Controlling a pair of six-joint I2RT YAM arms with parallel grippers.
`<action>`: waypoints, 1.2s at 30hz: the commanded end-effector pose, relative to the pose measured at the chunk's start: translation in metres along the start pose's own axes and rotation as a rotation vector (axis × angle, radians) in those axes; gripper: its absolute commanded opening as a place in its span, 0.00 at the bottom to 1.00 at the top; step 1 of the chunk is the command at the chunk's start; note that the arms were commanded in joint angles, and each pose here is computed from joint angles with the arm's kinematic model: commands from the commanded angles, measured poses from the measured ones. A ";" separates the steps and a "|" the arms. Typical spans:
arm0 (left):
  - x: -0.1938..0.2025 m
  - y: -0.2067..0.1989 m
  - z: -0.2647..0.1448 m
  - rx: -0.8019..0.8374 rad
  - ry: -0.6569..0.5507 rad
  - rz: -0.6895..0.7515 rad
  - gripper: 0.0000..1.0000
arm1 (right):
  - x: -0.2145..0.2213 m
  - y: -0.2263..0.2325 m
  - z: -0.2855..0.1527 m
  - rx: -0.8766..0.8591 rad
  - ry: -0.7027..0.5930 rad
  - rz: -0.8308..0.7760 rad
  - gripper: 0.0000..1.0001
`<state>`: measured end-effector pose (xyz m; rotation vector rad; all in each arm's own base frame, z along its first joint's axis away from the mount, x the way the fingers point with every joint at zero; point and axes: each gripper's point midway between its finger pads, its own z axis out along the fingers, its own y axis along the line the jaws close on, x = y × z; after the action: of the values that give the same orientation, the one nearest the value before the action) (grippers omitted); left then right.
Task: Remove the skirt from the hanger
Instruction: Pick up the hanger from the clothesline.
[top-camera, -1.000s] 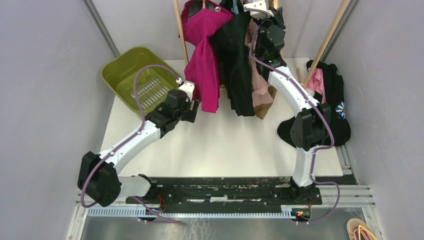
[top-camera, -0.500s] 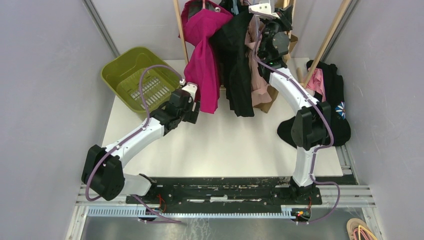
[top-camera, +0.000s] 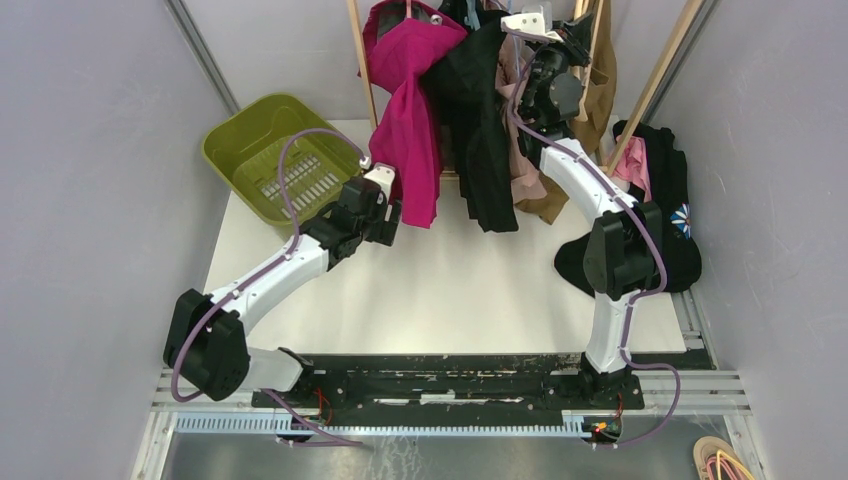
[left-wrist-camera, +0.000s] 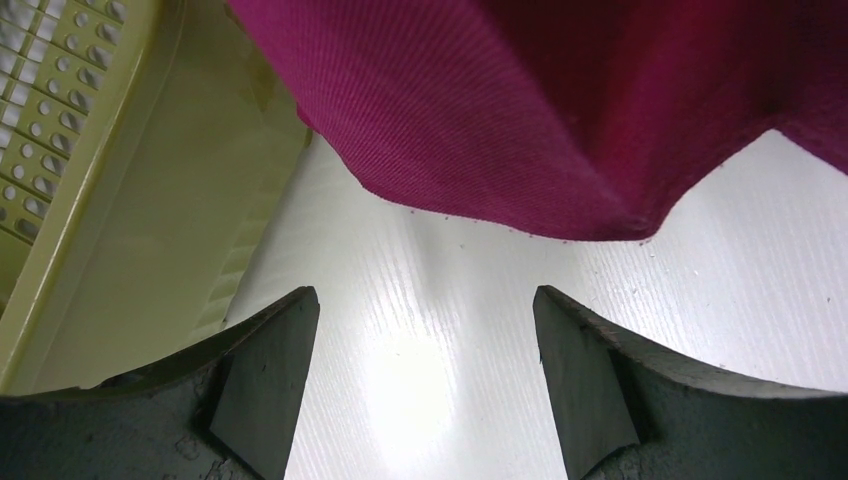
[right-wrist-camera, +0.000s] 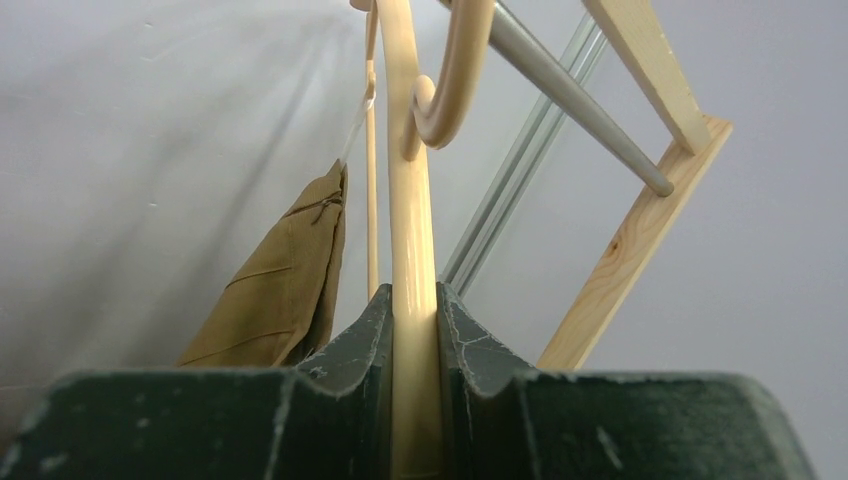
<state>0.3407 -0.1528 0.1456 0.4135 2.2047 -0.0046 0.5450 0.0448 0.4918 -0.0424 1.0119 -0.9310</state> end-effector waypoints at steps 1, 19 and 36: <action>-0.017 -0.006 0.004 0.025 -0.053 -0.043 0.85 | -0.076 -0.089 0.002 0.193 -0.218 0.113 0.01; -0.012 -0.012 0.011 0.050 -0.046 -0.034 0.85 | -0.083 -0.086 -0.015 0.209 -0.247 0.032 0.01; -0.020 -0.008 -0.002 0.051 -0.069 -0.022 0.84 | -0.063 -0.080 -0.076 0.031 -0.131 0.037 0.01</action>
<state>0.3429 -0.1640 0.1365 0.4415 2.2112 -0.0586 0.4843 0.0868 0.4638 -0.2210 1.0114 -0.9764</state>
